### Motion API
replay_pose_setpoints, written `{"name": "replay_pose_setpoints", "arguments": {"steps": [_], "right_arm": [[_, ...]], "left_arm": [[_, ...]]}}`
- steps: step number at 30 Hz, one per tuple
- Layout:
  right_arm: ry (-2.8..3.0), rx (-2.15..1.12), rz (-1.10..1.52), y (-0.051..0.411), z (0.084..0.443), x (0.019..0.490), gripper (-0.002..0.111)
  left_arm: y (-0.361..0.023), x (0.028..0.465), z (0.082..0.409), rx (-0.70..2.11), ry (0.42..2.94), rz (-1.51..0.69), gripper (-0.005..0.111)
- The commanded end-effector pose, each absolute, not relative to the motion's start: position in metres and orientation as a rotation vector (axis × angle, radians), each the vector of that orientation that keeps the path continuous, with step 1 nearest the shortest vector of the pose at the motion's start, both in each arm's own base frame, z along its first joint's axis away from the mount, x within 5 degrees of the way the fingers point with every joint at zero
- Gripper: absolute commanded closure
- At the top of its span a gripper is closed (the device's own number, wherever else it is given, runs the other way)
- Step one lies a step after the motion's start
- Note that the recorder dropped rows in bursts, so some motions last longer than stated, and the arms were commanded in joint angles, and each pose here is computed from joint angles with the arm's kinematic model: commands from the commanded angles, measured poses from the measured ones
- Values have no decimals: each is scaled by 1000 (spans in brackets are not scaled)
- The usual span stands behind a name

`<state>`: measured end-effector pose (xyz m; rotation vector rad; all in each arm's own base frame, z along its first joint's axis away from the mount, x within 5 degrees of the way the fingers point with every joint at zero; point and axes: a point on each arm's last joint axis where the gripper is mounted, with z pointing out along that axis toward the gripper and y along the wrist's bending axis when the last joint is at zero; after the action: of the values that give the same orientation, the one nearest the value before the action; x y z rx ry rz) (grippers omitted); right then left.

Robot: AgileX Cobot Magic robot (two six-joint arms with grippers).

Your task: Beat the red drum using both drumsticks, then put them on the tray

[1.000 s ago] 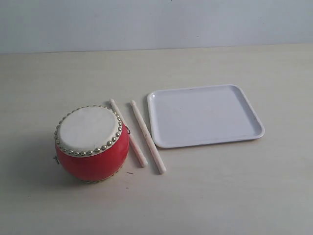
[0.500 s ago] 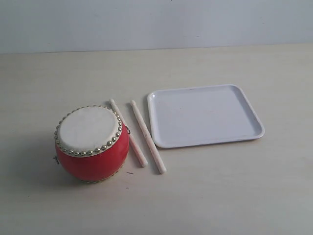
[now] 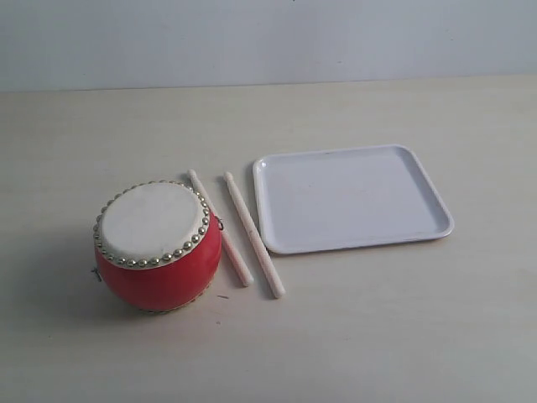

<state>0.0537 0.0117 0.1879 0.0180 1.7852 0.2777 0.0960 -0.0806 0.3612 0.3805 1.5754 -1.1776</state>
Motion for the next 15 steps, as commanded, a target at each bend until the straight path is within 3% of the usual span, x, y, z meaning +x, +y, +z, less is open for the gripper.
{"name": "replay_pose_setpoints", "arguments": {"steps": [1, 5, 11, 15], "right_arm": [[1777, 26, 276, 11, 187, 54, 108], [1777, 26, 276, 11, 187, 54, 108], [1777, 26, 276, 11, 187, 54, 108], [1777, 26, 276, 11, 187, 54, 108]], "left_arm": [[-81, 96, 367, 369, 1532, -1209, 107], [-82, 95, 359, 462, 1580, -1117, 107], [-81, 96, 343, 782, 1525, -788, 107], [-83, 94, 334, 896, 1524, -752, 107]]}}
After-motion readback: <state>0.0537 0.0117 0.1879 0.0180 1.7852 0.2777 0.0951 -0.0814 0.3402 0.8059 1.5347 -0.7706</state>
